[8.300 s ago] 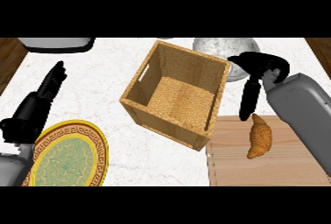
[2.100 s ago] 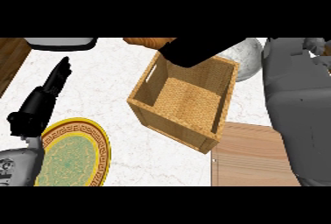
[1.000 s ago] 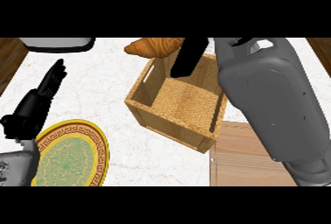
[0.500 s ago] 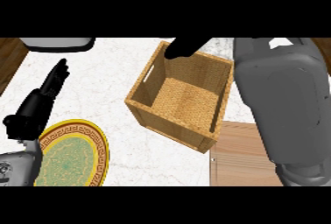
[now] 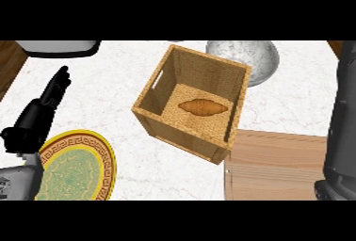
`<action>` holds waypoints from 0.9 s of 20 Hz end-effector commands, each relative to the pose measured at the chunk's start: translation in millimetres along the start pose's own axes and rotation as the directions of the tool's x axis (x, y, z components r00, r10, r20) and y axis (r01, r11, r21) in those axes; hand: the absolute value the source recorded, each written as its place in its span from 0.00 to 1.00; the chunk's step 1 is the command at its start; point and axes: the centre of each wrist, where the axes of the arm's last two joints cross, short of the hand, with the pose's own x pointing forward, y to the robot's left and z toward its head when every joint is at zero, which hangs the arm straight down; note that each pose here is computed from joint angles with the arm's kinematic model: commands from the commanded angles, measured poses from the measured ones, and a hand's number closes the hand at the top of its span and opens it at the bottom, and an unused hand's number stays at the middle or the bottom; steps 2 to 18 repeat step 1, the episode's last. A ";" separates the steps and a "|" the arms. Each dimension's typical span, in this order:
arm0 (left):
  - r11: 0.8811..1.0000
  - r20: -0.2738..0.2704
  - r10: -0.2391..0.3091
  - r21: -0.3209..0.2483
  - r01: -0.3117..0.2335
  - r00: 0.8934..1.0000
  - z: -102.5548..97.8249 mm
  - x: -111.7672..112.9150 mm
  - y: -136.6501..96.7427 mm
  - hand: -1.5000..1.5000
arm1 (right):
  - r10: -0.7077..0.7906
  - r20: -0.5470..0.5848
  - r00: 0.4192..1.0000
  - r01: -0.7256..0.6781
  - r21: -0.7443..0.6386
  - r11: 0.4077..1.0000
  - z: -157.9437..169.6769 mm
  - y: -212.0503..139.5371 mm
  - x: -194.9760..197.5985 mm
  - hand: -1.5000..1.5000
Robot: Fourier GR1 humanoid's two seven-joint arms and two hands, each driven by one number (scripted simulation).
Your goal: Pick the croissant from the cutting board and place it in the basket
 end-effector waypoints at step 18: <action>1.000 0.008 0.006 0.006 -0.006 1.000 6.9 -0.6 0.4 0.50 | -0.082 -0.082 0.993 0.071 -0.133 0.989 -3.9 -46.6 -36.0 0.00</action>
